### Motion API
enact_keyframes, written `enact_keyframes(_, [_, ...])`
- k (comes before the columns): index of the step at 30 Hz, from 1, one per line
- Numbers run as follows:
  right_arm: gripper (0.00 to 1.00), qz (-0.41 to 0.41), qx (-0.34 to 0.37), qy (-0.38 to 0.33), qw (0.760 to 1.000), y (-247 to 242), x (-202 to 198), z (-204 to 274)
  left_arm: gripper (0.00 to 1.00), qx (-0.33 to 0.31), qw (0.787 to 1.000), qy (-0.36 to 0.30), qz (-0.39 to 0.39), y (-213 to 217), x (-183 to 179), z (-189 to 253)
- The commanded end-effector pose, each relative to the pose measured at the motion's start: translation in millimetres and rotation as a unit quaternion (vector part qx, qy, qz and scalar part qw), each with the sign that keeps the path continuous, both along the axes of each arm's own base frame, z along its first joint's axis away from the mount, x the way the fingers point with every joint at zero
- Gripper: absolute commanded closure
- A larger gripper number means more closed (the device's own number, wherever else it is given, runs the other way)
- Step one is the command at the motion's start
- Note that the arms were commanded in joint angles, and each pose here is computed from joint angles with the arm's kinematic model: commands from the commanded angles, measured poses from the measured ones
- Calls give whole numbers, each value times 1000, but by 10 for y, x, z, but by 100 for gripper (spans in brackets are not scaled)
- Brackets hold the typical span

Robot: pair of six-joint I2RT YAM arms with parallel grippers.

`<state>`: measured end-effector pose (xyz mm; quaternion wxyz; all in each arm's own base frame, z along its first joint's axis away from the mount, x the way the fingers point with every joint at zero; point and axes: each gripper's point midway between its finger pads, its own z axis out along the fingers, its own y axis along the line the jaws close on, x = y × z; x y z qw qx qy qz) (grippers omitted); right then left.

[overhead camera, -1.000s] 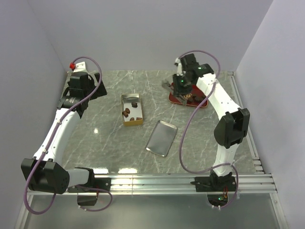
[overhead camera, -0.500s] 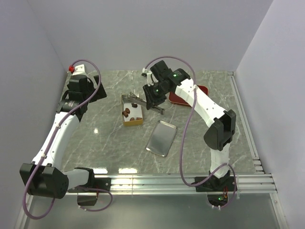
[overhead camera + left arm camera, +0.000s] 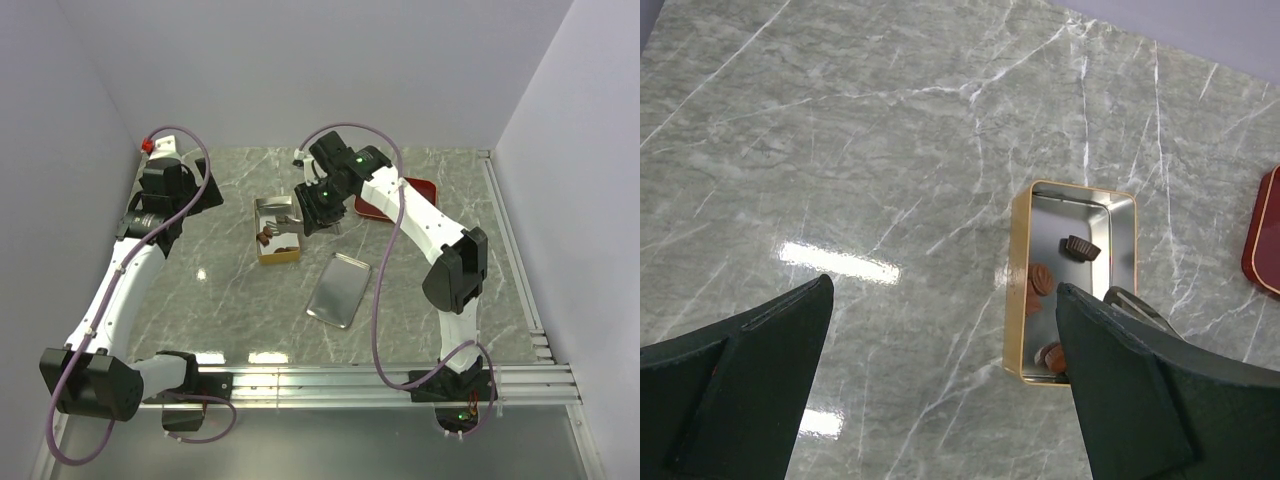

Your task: Pack the chocolate

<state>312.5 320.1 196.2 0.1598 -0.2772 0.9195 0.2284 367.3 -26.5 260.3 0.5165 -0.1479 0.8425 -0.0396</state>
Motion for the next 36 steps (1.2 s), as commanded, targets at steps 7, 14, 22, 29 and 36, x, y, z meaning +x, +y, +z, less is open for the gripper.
enact_keyframes(7, [59, -14, 28, -46, 998, 60, 133, 288, 1, -4, 1000, -30, 0, 10, -11, 176])
enact_keyframes(14, [60, -93, 22, -71, 993, -234, 505, 328, 1, -5, 1000, -30, 1, 14, -9, 180])
enact_keyframes(22, [60, -249, -9, -124, 960, -1216, 1070, 473, 1, -2, 1000, -28, 4, 24, -18, 149])
enact_keyframes(29, [60, -344, -89, -135, 925, -2099, 1199, 252, 1, -1, 1000, -27, 4, 31, -23, 139])
enact_keyframes(36, [59, -386, -113, -135, 906, -2469, 1141, 140, 1, -3, 1000, -26, 0, 13, -11, 115])
